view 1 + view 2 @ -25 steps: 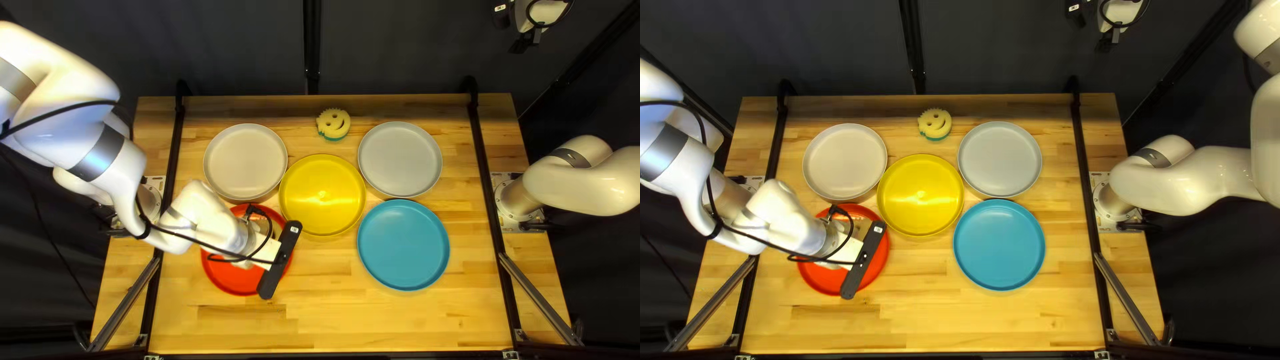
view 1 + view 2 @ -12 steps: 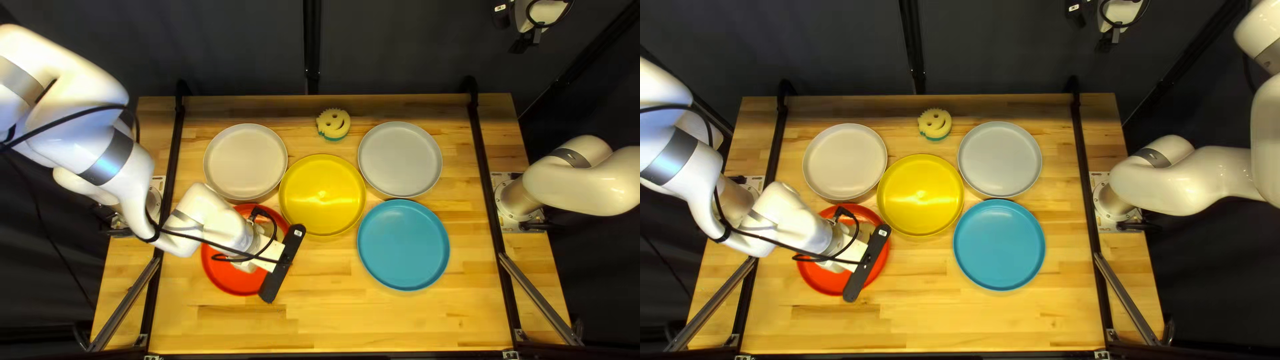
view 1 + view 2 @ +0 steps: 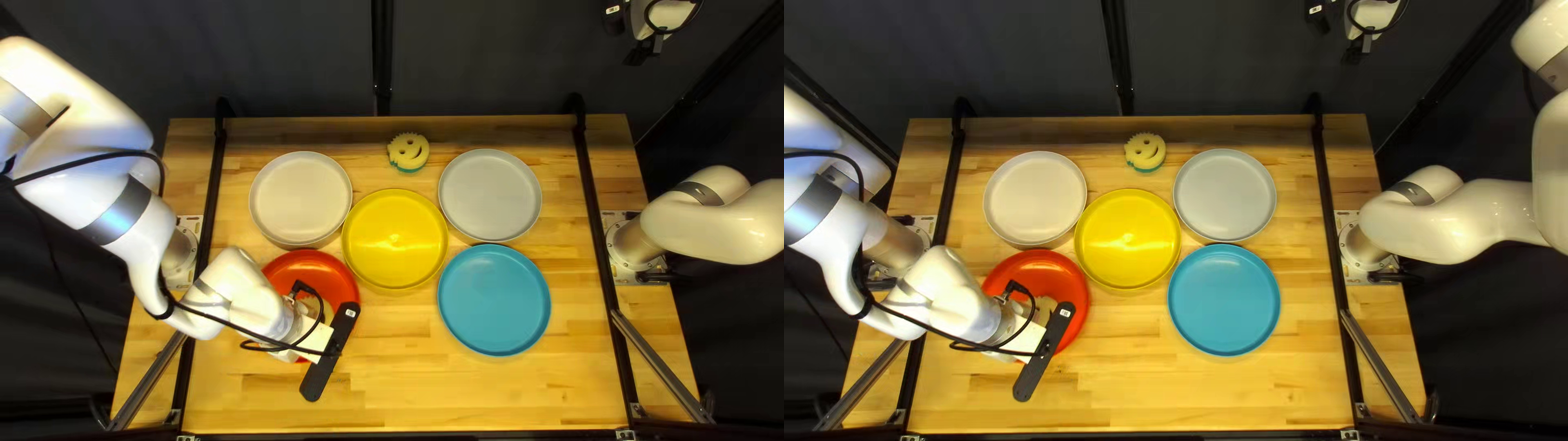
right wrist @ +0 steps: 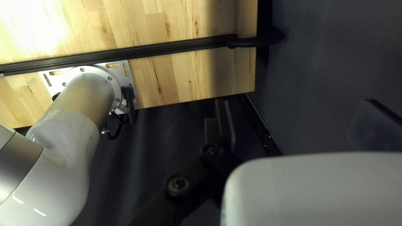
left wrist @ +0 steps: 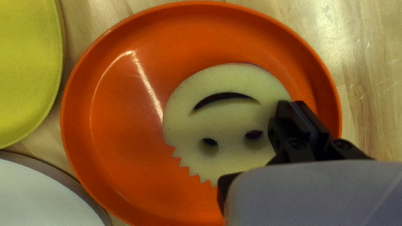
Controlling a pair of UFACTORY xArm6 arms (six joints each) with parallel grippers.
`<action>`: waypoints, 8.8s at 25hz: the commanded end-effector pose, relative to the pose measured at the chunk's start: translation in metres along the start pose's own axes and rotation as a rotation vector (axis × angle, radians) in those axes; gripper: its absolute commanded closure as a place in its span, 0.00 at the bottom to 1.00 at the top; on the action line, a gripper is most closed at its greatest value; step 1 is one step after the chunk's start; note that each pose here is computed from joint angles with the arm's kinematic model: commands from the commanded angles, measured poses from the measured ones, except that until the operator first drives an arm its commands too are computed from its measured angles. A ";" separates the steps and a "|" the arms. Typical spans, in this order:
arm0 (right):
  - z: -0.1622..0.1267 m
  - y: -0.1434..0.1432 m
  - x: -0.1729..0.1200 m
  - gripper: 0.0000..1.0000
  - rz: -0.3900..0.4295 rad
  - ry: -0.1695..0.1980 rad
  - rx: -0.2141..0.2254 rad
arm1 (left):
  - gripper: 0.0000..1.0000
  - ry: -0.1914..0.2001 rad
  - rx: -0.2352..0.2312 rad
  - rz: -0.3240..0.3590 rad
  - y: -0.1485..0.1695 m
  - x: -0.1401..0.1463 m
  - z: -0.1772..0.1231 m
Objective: Pick up sponge and scrub the plate
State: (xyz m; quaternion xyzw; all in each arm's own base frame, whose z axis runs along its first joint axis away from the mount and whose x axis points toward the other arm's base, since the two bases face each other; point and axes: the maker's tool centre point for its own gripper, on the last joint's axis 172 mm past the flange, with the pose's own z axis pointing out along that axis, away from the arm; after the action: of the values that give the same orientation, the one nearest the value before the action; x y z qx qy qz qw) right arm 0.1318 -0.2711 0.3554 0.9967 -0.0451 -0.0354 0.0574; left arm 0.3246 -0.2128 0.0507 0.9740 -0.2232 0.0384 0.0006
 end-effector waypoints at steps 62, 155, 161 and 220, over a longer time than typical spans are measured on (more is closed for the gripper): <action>0.000 0.000 0.000 0.00 0.000 0.000 0.000 | 1.00 -0.005 -0.016 -0.113 -0.033 -0.076 0.000; 0.000 0.000 0.000 0.00 0.000 0.000 0.000 | 1.00 0.028 0.091 -0.055 -0.076 -0.018 -0.075; 0.000 0.000 0.000 0.00 0.000 0.000 0.000 | 1.00 0.028 0.091 -0.055 -0.076 -0.018 -0.075; 0.000 0.000 0.000 0.00 0.000 0.000 0.000 | 1.00 0.021 0.145 -0.060 -0.271 -0.104 -0.021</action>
State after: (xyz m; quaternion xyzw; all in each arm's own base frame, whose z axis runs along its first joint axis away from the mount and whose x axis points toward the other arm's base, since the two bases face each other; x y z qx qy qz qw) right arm 0.1318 -0.2711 0.3554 0.9967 -0.0451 -0.0354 0.0574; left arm 0.3375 0.0641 0.0683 0.9781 -0.1883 0.0613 -0.0647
